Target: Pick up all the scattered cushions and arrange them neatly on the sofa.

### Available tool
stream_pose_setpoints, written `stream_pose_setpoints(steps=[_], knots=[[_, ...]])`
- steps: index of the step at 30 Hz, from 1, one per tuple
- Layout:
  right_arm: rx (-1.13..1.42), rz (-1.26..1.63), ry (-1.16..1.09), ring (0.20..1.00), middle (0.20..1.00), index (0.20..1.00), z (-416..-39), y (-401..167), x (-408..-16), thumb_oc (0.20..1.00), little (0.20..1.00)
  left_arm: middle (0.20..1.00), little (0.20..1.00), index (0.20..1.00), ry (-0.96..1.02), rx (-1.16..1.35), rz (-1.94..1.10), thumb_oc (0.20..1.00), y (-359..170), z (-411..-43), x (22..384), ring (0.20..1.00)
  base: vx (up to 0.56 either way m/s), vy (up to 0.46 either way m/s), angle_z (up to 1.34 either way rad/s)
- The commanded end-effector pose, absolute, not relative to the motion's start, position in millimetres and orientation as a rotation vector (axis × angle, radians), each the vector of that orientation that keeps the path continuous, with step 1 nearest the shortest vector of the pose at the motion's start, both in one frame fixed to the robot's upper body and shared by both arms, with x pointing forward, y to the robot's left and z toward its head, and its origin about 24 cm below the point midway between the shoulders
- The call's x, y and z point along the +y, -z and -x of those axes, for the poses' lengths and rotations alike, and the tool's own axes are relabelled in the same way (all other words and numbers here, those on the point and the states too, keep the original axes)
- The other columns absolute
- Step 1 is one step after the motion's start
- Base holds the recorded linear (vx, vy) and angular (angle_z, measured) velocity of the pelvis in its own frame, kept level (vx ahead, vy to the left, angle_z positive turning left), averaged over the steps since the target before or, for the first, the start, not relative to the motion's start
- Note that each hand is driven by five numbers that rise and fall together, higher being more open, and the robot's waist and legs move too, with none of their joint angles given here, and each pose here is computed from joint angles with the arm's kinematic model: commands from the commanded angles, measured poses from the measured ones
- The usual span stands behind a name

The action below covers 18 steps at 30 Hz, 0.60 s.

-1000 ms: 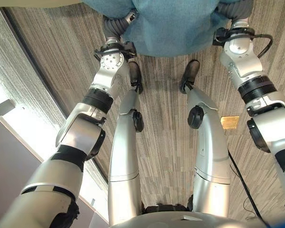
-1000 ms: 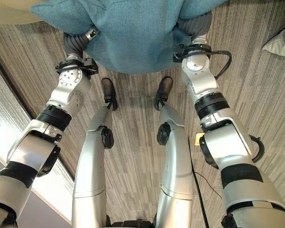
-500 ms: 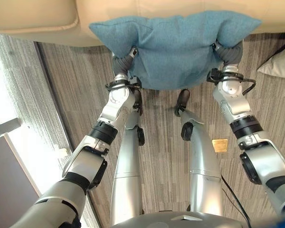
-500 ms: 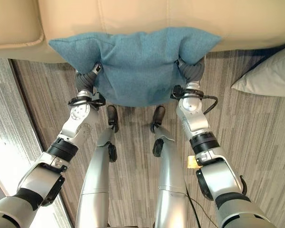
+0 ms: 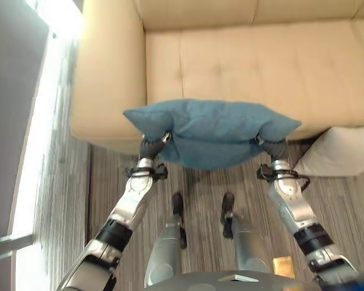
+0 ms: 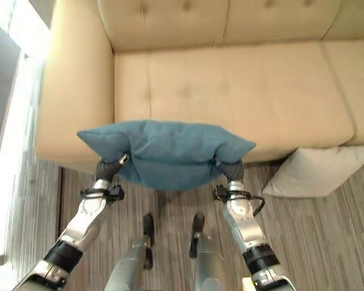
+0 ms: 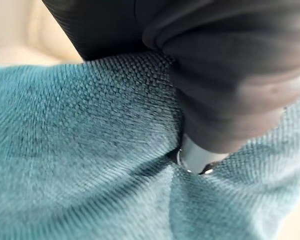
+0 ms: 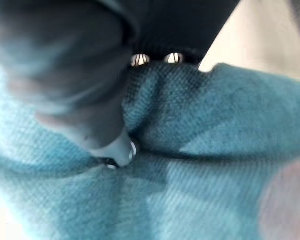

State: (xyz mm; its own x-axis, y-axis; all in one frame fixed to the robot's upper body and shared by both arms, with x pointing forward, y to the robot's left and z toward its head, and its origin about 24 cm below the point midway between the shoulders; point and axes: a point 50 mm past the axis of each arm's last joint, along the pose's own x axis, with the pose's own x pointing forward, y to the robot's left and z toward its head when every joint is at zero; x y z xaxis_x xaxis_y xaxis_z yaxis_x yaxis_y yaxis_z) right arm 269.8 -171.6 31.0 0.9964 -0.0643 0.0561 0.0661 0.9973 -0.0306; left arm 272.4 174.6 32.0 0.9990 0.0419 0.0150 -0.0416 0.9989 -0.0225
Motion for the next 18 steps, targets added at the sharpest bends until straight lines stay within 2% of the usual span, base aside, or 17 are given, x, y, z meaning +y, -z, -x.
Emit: stream_pose_setpoints(steps=[1, 8, 14, 18], knots=[[-0.263, 0.022, -0.027, 0.2, 0.2, 0.2, -285.9, -75.7, -156.1, 0.2, 0.2, 0.2, 0.2, 0.2, 0.088, -0.245, 0.04, 0.2, -76.5, -287.2, 146.9, 0.2, 0.12, -0.044, 0.0], [-0.226, 0.091, 0.039, 0.2, 0.2, 0.2, -259.0, -62.3, -178.1, 0.2, 0.2, 0.2, 0.2, 0.2, 0.062, -0.126, 0.045, 0.2, -45.6, -263.3, 154.3, 0.2, 0.09, -0.095, 0.09], [-0.179, 0.077, 0.08, 0.2, 0.2, 0.2, -257.2, -54.9, -187.9, 0.2, 0.2, 0.2, 0.2, 0.2, 0.067, -0.101, 0.066, 0.2, -41.4, -260.9, 149.5, 0.2, -0.01, -0.059, 0.07], [-0.19, 0.087, 0.101, 0.2, 0.2, 0.2, -260.4, -58.7, -191.7, 0.2, 0.2, 0.2, 0.2, 0.2, 0.064, -0.076, 0.046, 0.2, -37.3, -259.7, 151.0, 0.2, 0.2, 0.062, -0.06]])
